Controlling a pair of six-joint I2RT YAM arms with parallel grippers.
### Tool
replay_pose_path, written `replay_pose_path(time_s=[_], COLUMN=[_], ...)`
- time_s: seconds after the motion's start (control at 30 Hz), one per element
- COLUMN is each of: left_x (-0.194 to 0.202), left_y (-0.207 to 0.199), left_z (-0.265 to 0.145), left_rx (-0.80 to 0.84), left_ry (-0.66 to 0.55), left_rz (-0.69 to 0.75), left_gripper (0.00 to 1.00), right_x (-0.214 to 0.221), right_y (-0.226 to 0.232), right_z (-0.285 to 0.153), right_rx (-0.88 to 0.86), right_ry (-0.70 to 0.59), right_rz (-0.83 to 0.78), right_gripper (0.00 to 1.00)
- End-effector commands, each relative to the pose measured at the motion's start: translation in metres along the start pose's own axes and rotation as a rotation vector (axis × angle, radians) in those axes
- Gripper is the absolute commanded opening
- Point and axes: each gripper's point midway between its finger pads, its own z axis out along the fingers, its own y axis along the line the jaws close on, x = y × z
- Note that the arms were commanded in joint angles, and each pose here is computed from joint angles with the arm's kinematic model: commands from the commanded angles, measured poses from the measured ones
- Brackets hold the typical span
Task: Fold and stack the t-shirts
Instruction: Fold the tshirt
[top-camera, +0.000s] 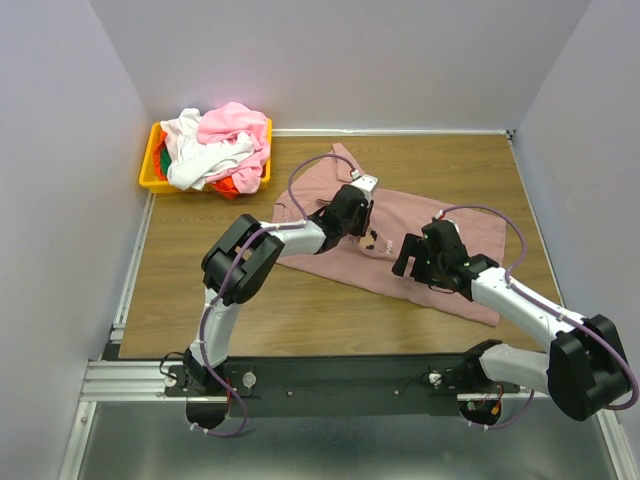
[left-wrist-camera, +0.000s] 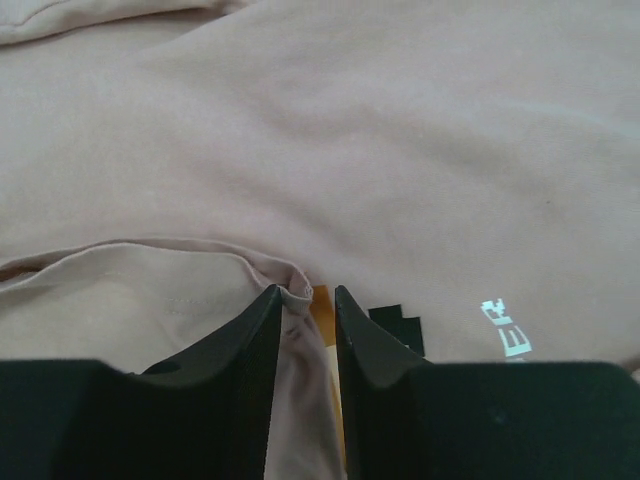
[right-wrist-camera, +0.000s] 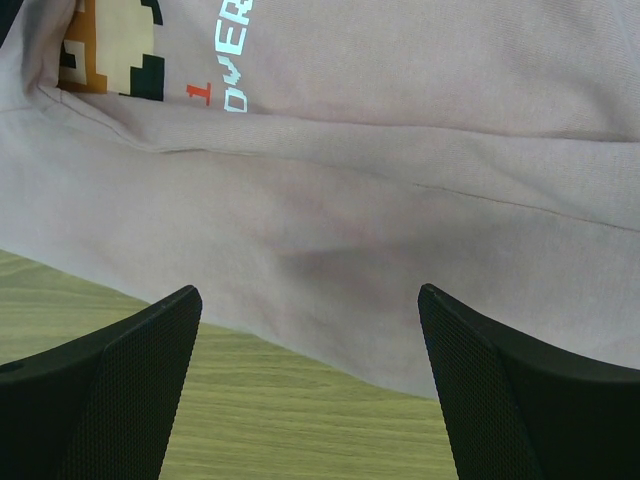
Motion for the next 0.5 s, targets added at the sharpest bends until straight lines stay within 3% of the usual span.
replay_pose_path(time_s=[0.0,0.47], left_x=[-0.033,-0.052], left_y=[-0.035,-0.061], left_z=[-0.009,-0.024], left_rx=[0.146,0.290], left_ry=[-0.071,-0.128], left_rz=[-0.012,-0.047], left_gripper=[0.36,0.41], right_x=[0.002,0.002], right_y=[-0.003,-0.003], right_z=[0.000,-0.002], right_rx=[0.011,0.002], right_ry=[-0.006,-0.013], right_rz=[-0.008,-0.009], right_gripper=[0.96,0.95])
